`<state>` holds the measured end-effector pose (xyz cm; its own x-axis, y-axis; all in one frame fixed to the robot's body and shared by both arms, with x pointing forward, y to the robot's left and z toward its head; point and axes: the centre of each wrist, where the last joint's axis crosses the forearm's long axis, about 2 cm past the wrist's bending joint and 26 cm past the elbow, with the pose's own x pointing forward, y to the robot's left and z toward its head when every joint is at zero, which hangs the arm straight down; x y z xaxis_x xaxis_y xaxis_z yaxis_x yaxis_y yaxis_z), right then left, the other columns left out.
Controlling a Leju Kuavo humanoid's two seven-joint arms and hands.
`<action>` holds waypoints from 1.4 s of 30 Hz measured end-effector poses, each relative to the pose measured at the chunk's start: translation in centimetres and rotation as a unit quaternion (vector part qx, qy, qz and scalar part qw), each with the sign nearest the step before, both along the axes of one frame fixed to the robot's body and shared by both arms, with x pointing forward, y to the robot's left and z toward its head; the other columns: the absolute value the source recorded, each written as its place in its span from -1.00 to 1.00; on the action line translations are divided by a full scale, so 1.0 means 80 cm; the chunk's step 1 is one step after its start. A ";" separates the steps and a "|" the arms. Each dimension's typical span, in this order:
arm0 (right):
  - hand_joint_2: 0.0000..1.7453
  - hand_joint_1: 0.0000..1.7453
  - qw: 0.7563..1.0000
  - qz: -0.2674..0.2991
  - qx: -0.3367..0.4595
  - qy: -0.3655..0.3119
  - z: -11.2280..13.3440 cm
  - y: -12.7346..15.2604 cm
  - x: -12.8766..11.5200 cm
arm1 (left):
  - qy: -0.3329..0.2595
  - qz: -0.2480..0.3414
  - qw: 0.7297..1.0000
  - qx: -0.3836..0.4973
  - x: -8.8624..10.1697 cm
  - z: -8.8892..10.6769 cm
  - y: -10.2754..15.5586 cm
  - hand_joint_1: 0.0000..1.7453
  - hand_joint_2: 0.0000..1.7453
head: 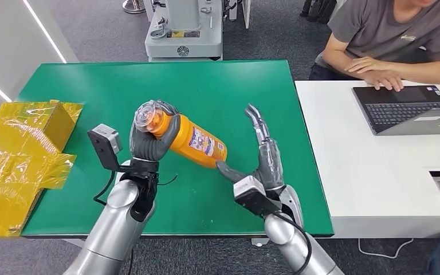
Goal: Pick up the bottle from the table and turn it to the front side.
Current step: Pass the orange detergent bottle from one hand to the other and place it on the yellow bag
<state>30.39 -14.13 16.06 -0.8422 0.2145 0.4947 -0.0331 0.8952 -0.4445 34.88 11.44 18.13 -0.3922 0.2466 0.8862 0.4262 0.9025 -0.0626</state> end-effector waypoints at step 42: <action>1.00 -1.00 0.990 -0.042 0.136 0.020 -0.010 -0.007 -0.115 | -0.195 0.291 0.865 0.359 0.070 0.033 0.254 1.00 1.00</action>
<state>21.22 -14.73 15.22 -0.8059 0.1383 0.5756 0.0348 0.9817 -0.1871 40.50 31.79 20.77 -0.5687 -0.6517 0.5019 -0.2508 0.7185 0.6488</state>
